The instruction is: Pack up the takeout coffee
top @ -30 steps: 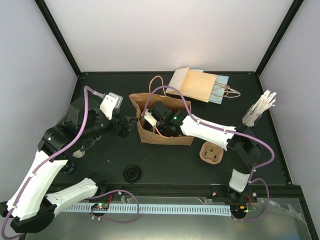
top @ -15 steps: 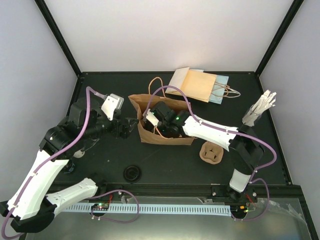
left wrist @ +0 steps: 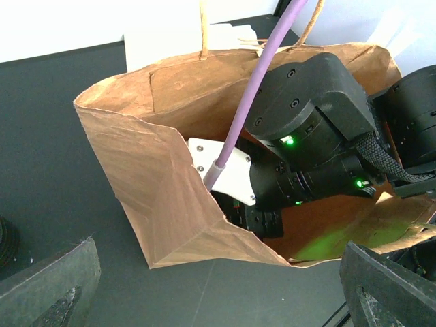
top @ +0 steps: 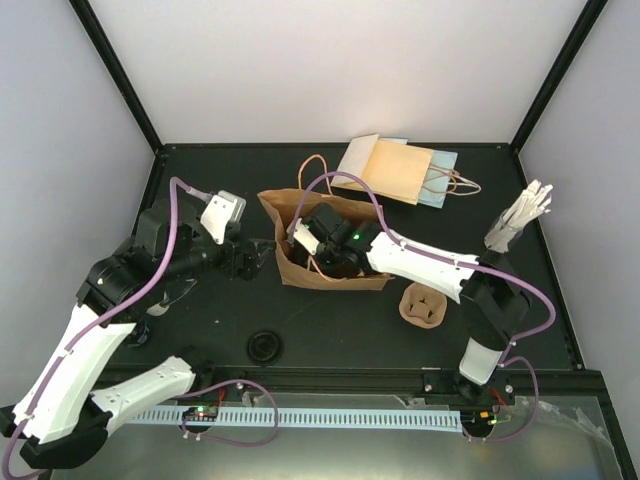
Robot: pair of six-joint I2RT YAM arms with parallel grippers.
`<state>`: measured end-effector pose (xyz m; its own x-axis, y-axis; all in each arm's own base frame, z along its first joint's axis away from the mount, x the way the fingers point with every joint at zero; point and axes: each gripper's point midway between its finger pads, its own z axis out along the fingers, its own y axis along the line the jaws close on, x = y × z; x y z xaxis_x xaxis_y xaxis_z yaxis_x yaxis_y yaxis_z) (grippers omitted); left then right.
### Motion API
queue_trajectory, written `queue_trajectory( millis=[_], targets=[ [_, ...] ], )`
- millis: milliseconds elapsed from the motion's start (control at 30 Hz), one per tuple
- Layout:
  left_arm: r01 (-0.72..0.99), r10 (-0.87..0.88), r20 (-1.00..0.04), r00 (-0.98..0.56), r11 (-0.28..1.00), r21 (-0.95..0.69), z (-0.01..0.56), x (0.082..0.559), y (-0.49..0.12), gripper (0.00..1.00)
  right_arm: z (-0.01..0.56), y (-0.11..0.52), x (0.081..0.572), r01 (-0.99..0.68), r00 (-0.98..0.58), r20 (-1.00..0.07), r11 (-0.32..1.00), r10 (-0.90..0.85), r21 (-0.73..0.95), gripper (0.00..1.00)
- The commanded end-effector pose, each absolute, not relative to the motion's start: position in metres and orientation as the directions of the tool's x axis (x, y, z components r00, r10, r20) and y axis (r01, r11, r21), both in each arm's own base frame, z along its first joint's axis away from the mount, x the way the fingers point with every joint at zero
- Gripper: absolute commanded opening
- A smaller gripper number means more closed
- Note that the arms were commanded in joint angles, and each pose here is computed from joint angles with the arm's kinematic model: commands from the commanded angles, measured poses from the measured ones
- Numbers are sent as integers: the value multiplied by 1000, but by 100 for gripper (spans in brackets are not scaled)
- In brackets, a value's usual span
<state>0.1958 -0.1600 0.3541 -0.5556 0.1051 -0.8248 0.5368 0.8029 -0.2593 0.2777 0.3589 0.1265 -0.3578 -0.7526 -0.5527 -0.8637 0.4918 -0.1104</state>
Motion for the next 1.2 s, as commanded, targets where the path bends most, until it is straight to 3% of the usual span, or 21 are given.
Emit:
queue_trajectory(
  millis=[0,133,367,467,500,1167],
  targets=[
    [537,96,-827,-554,801,-267,356,194,-159,99,94,317,260,-867,-417,-367,485,-832,-116,39],
    [536,95,-827,-554,801,-267,357,193,-158,99,105,319,262,-862,-414,-395,492,-820,-120,61],
    [536,94,-825,-557,800,-271,356,192,-158,99,128,321,264,-860,-399,-432,494,-809,-131,78],
    [540,99,-824,-558,798,-270,354,192,-158,99,137,321,264,-858,-395,-450,497,-801,-132,98],
    [539,100,-823,-560,798,-270,354,191,-158,99,140,322,264,-858,-393,-456,497,-799,-131,100],
    [520,92,-805,-585,805,-286,338,194,-159,99,193,323,256,-856,-374,-553,507,-745,-104,100]
  ],
)
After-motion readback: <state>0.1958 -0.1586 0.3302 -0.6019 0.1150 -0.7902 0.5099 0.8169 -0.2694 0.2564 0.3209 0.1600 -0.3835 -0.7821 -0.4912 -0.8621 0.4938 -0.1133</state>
